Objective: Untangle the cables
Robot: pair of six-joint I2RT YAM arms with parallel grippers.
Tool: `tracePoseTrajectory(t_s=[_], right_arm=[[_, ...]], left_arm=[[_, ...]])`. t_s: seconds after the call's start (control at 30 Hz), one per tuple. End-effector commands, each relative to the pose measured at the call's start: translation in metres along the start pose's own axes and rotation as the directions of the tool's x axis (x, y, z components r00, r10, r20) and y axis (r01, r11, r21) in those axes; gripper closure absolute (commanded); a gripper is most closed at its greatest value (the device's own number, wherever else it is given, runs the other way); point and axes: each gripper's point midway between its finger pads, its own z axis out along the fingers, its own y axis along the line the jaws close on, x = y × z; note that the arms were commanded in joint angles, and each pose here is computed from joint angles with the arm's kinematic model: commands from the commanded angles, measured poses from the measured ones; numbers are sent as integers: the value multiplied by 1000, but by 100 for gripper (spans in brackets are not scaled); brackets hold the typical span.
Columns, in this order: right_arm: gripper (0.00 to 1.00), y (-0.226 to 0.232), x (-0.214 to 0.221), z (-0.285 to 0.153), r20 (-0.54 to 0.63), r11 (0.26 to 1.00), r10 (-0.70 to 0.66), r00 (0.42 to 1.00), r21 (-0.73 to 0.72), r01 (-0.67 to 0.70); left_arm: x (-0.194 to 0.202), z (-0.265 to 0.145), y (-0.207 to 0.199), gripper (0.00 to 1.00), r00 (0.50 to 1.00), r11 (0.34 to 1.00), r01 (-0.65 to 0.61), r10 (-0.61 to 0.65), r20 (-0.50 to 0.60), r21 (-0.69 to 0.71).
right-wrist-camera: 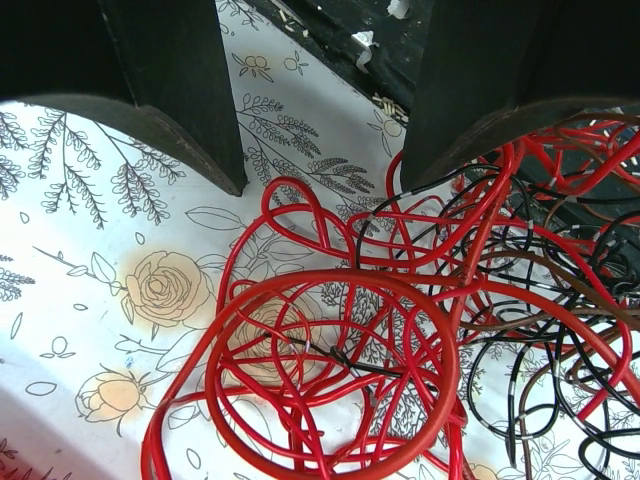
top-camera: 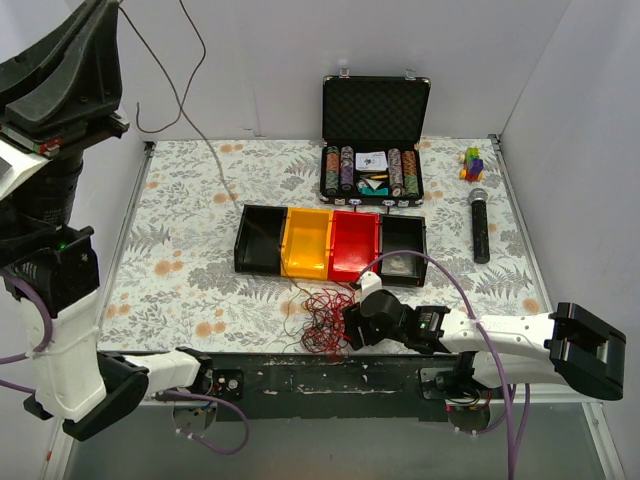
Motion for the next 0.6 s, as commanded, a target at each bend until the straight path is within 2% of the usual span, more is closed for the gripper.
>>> tracePoseTrajectory(t_s=[0.0,0.3,0.57], right_arm=[[28,-9,10,-2,-23,999,0,1000,33,1],[29,-15,25,3,-62,999,4,998,50,-1],[29,-21,40,9,-105,998,19,994,68,-12]], left_arm=[[-2,9,12,100,994,994,-98,100,53,-42],[-44,17,31,100,947,968,-205,233,223,-144],[-73,15,39,100,863,915,-328,391,319,-233]])
